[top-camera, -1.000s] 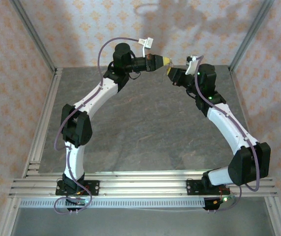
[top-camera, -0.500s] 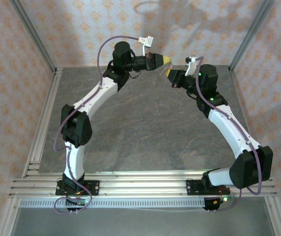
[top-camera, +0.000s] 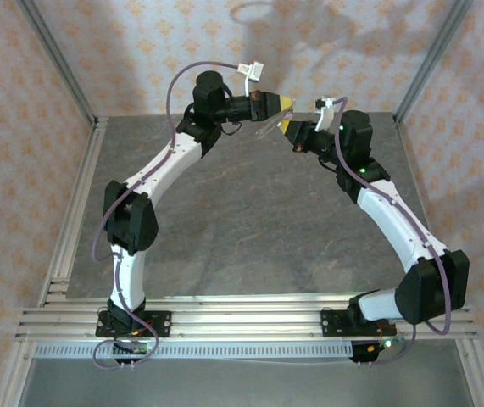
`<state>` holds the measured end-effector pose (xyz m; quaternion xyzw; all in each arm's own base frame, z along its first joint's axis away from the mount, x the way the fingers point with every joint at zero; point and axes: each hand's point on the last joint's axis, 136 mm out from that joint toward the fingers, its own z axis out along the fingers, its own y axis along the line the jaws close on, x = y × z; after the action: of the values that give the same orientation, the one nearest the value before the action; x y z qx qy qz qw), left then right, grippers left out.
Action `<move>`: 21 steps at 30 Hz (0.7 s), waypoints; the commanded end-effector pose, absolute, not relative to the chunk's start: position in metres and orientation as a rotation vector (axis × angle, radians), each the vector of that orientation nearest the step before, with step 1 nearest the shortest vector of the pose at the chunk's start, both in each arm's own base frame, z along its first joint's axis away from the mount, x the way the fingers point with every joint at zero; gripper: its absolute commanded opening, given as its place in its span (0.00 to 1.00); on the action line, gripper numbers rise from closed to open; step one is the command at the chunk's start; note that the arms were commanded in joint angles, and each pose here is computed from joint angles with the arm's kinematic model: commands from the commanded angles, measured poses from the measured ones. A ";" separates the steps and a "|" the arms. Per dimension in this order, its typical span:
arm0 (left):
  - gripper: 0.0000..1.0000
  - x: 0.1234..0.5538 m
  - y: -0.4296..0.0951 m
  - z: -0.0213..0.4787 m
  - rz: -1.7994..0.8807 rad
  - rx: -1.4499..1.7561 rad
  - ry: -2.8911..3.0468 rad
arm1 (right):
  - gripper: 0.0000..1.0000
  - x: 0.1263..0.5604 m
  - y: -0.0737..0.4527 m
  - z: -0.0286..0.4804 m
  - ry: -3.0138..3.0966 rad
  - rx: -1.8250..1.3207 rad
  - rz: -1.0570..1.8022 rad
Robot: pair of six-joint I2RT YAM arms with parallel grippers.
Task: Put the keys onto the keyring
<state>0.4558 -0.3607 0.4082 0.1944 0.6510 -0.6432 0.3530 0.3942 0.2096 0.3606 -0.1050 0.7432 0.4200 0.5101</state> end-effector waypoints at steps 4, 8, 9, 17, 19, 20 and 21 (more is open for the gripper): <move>0.00 0.433 -0.352 0.462 -1.614 0.580 1.519 | 0.12 0.361 0.244 0.350 1.873 -0.468 1.198; 0.00 0.434 -0.350 0.462 -1.597 0.585 1.519 | 0.36 0.361 0.230 0.357 1.866 -0.448 1.266; 0.00 0.434 -0.350 0.461 -1.595 0.587 1.521 | 0.37 0.362 0.224 0.360 1.852 -0.426 1.268; 0.00 0.433 -0.345 0.459 -1.557 0.614 1.529 | 0.37 0.378 0.170 0.407 1.655 -0.157 1.295; 0.00 0.432 -0.345 0.458 -1.550 0.624 1.531 | 0.35 0.380 0.168 0.418 1.622 -0.134 1.307; 0.00 0.432 -0.346 0.457 -1.549 0.626 1.536 | 0.34 0.381 0.168 0.424 1.600 -0.124 1.317; 0.00 0.431 -0.346 0.457 -1.548 0.630 1.534 | 0.34 0.383 0.165 0.429 1.587 -0.104 1.314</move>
<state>0.4483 -0.3557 0.4232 0.2223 0.6391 -0.6260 0.3877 0.3911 0.1677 0.3798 -0.0411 0.7122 0.5214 0.4683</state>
